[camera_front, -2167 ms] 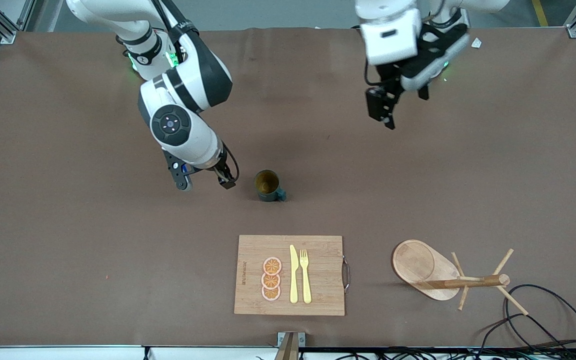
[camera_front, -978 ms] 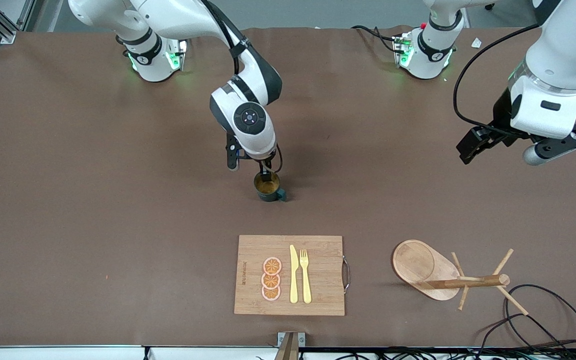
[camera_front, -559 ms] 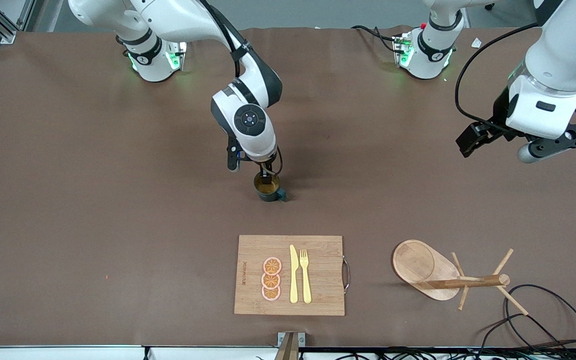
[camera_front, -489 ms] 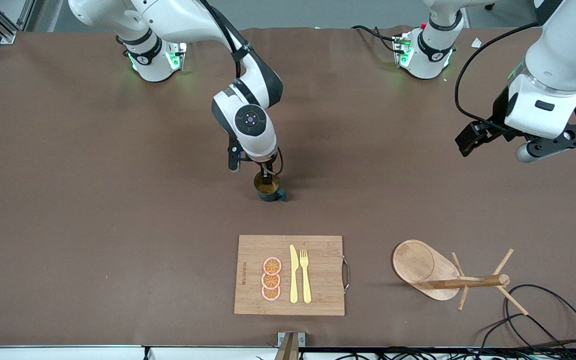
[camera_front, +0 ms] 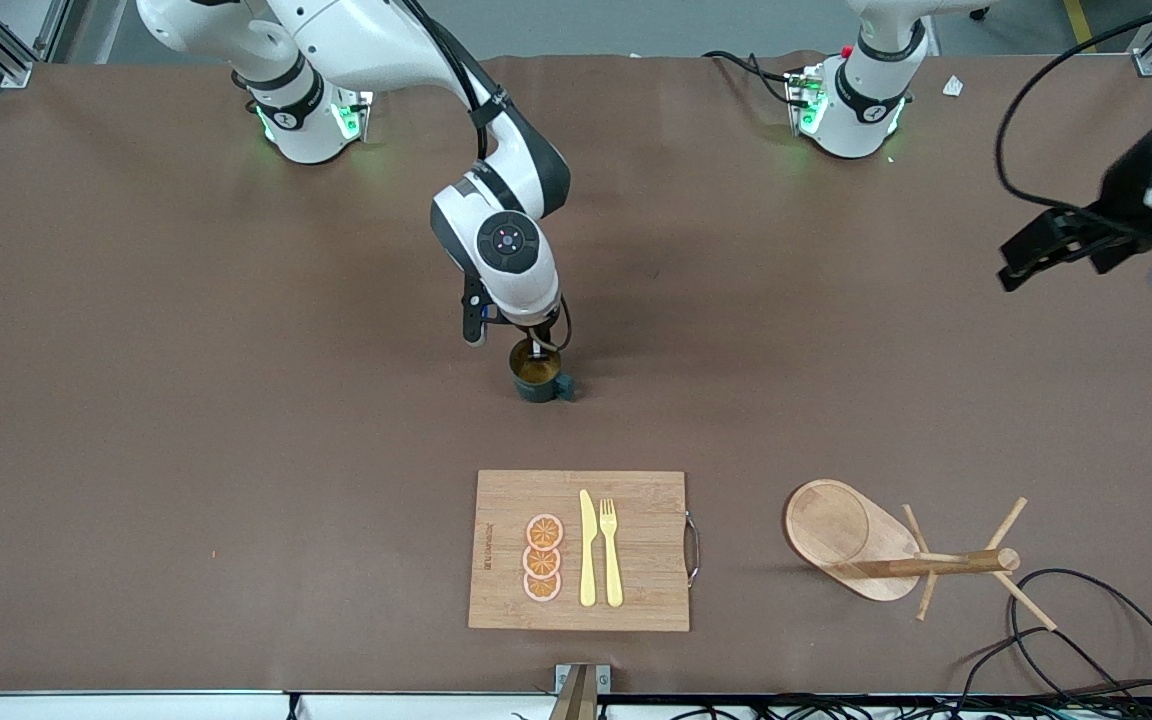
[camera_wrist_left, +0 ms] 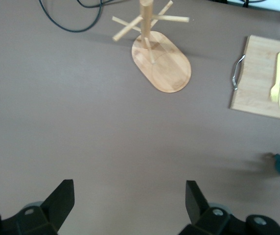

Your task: Transfer cup from left to right arm and place

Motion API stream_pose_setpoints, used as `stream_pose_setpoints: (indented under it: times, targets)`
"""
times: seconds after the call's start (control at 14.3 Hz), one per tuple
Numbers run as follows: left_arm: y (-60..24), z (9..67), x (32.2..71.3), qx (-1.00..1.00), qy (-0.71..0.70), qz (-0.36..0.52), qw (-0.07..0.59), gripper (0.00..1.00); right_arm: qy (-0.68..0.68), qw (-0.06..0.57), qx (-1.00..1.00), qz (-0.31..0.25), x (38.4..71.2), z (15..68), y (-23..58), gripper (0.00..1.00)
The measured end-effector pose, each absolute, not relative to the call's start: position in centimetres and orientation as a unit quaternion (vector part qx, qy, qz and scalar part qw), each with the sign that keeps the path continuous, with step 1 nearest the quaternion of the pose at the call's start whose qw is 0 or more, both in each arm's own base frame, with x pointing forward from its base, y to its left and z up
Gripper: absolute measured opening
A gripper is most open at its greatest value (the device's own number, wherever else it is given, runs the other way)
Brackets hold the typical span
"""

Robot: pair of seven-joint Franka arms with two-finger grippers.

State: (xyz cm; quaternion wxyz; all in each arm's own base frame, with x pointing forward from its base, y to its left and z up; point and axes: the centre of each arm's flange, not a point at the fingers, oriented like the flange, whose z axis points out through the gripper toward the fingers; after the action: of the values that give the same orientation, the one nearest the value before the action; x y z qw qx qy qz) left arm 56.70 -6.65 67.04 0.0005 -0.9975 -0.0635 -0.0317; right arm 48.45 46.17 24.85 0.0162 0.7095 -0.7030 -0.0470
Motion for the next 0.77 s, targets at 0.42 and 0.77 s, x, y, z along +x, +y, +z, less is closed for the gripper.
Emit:
stream_pose_setpoints:
  times: [0.42,0.77]
  targets:
    - [-5.4,67.3,56.3,-0.999,-0.003,-0.033,0.006,1.00,-0.704,0.009,0.709,-0.045,49.0,25.5,46.1,0.06]
    - [-3.9,66.9,55.5,-0.999,0.039,-0.024,0.012,1.00,-0.656,0.015,0.753,-0.047,49.6,25.8,45.3,0.06]
